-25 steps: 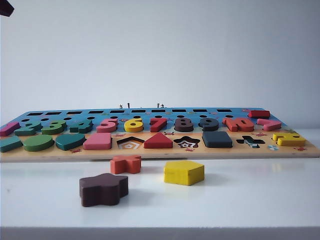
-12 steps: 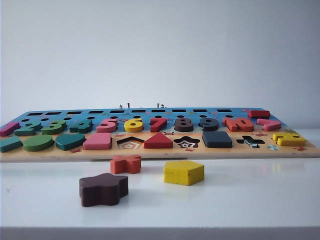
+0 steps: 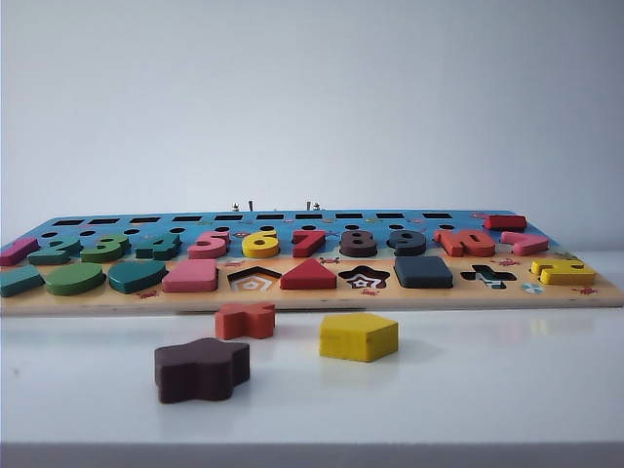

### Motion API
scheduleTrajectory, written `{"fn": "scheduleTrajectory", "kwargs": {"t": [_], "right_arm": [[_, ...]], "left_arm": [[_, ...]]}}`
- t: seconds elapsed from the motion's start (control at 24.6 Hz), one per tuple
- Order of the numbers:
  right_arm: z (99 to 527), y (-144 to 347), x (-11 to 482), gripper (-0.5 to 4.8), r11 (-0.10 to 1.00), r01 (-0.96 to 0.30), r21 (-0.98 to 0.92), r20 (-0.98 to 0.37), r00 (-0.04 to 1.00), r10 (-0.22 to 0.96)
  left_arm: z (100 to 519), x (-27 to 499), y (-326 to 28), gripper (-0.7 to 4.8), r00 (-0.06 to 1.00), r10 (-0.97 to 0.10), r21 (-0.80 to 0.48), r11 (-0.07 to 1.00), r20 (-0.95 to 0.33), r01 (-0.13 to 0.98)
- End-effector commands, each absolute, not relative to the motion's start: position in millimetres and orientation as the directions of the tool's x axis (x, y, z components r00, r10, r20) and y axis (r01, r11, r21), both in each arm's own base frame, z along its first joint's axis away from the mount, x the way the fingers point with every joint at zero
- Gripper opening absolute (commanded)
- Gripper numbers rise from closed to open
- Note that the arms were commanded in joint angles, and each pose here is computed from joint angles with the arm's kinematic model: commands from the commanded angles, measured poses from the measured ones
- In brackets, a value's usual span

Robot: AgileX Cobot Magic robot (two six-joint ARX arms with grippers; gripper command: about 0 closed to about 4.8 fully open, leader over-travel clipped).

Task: Insert the cube into the slot.

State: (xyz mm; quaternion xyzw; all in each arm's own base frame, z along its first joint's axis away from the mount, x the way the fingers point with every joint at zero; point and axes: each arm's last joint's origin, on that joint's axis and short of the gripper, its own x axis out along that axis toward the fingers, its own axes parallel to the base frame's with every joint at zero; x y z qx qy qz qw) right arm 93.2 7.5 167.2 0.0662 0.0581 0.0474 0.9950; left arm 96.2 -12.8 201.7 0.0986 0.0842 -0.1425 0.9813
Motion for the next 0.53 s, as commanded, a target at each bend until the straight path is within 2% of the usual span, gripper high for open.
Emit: {"fn": "scheduleTrajectory", "kwargs": {"t": [0.04, 0.53], "right_arm": [[163, 8, 95, -0.08, 0.987, -0.119, 0.104, -0.089, 0.988, 0.128], [158, 8, 97, -0.08, 0.989, -0.12, 0.089, -0.082, 0.988, 0.128]], "left_arm": [[192, 94, -12, 0.17, 0.967, -0.223, 0.187, 0.952, -0.125, 0.244], [162, 94, -9, 0.17, 0.985, -0.139, 0.2, 0.967, -0.105, 0.158]]}}
